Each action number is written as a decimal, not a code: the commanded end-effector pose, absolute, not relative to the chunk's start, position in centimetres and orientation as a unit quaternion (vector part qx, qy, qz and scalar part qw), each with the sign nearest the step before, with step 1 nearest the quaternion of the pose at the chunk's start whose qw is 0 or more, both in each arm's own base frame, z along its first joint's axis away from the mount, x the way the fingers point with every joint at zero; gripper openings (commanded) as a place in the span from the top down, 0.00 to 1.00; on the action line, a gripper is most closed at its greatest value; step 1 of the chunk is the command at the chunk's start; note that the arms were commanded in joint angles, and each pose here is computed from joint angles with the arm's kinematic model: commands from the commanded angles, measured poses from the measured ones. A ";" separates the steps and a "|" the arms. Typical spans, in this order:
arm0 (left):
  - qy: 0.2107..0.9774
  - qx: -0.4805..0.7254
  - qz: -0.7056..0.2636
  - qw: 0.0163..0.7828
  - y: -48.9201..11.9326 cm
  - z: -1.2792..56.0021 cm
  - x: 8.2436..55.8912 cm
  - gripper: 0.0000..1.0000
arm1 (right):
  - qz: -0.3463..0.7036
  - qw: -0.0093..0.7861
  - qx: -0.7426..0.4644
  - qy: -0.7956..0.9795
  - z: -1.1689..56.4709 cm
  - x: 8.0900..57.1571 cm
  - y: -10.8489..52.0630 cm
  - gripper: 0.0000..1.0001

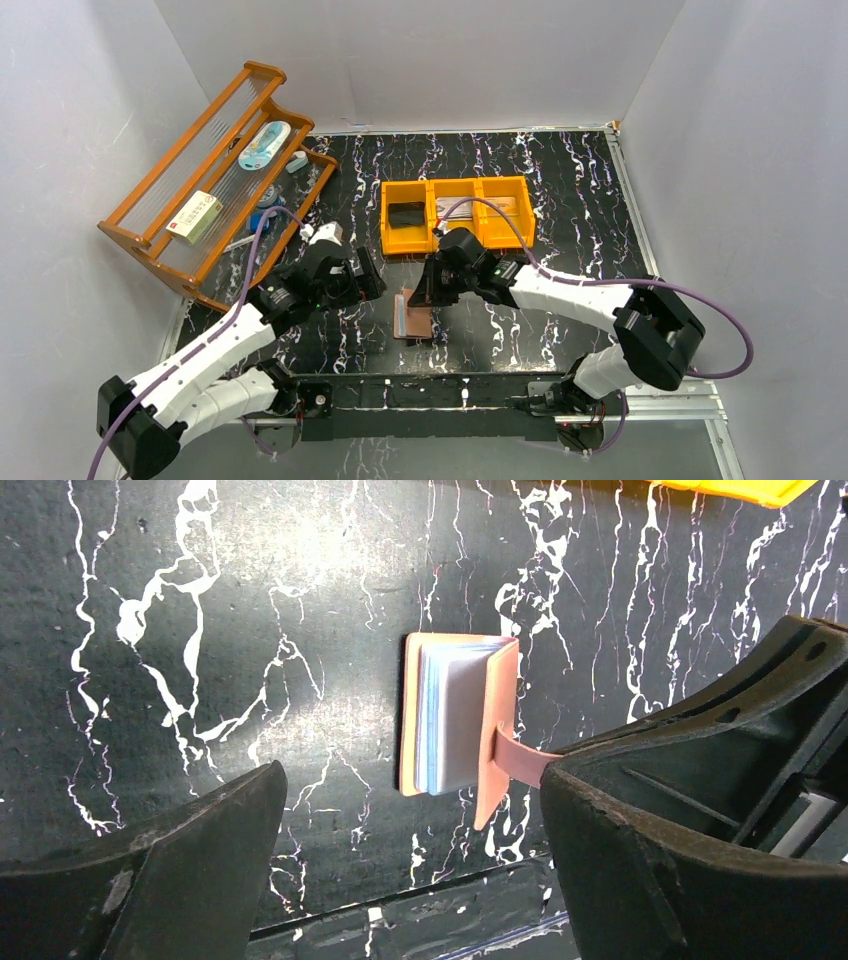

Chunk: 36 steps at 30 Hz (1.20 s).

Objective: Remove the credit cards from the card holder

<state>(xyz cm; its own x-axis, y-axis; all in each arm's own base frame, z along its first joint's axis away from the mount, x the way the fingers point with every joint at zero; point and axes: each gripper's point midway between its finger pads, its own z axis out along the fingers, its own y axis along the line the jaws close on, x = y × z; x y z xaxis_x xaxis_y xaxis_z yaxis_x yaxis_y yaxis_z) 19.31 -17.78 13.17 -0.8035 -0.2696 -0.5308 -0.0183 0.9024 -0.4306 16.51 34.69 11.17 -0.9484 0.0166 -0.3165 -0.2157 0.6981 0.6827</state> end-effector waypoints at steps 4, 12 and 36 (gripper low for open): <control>0.919 -0.105 -0.200 0.323 -16.1 13.4 18.8 0.01 | 0.438 0.196 -0.050 0.876 15.7 17.2 35.7 0.93; 0.915 -0.046 -0.265 0.301 -19.2 13.6 18.3 0.02 | 0.367 0.209 0.050 0.905 10.1 18.4 27.9 0.92; 0.937 0.042 -0.311 0.157 -25.5 7.9 17.7 0.26 | 0.323 0.179 0.067 0.927 3.6 15.4 23.2 0.85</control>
